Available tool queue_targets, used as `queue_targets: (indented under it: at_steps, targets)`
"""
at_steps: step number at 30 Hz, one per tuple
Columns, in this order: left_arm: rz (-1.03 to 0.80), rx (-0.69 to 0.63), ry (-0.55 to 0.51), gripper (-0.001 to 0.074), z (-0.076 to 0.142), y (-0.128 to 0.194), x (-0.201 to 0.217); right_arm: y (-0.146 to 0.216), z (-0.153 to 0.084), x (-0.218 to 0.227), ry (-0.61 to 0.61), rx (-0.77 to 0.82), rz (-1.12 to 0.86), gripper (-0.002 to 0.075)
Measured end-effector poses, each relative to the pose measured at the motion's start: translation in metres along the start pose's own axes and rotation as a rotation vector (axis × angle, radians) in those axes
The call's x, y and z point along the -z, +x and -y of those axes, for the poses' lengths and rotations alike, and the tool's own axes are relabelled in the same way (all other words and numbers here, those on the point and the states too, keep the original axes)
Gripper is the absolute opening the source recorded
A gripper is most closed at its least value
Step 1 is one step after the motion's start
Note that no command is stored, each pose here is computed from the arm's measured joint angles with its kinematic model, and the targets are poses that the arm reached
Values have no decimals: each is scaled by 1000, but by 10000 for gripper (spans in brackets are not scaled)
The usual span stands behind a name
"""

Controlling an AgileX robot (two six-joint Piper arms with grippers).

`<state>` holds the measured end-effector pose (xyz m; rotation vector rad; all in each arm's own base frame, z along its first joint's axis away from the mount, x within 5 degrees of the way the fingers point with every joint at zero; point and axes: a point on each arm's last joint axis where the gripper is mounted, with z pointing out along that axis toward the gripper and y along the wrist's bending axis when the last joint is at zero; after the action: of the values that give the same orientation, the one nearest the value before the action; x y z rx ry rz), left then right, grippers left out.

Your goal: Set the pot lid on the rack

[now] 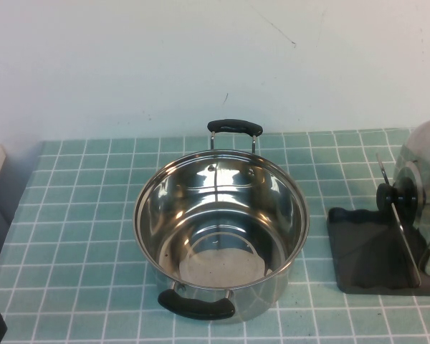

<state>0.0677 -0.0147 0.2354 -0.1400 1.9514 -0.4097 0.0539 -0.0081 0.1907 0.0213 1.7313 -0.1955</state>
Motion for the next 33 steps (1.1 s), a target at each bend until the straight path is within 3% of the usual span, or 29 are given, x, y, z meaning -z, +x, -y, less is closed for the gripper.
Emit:
queue_targets:
  at_steps: [11,33]
  targets:
    - [-3,0,-2,-1,0,0,0,18,-10,-1,-162,-73,-123,-1]
    - [-3,0,-2,-2,0,0,0,21,-4,-1,-101,-59,-158,-2]
